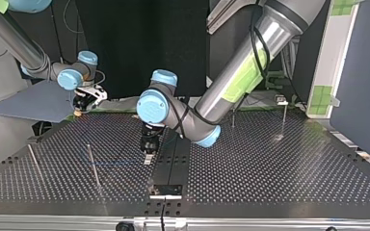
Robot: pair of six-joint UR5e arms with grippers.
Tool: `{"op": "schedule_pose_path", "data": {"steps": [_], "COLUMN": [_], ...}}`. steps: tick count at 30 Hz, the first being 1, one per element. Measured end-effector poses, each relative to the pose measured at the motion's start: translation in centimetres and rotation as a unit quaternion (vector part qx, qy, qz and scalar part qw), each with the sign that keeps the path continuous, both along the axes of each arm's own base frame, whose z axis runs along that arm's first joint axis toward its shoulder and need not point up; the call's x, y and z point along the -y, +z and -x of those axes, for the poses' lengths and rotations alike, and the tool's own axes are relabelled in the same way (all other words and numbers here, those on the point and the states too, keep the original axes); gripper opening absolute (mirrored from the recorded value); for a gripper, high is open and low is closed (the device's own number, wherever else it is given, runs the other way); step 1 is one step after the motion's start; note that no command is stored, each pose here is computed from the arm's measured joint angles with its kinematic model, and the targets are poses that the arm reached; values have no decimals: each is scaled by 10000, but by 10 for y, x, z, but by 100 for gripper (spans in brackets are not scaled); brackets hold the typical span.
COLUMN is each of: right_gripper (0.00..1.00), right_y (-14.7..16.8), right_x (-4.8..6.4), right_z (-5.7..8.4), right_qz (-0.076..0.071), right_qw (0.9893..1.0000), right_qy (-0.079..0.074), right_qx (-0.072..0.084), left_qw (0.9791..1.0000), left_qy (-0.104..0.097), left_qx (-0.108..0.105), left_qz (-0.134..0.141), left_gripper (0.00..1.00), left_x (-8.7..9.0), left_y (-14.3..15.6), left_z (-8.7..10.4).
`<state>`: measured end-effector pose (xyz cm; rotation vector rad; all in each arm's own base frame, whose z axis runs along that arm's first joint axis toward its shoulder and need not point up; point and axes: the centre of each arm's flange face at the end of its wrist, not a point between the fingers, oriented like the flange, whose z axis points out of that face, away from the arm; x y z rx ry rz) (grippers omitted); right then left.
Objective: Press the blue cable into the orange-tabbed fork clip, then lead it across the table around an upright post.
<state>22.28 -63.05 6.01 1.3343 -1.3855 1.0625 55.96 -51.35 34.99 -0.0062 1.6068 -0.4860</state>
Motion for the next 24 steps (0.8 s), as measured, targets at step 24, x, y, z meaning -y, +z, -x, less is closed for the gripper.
{"op": "schedule_pose_path", "data": {"steps": [24], "right_gripper": [0], "right_y": [-74], "right_x": [-5], "right_z": [3], "right_qz": [-144], "right_qw": [9999], "right_qy": [-17], "right_qx": [-58], "left_qw": [10000], "left_qy": [-48], "left_qx": [-31], "left_qz": [-21], "left_gripper": [100], "left_x": [4], "left_y": [-1], "left_z": [4]}}
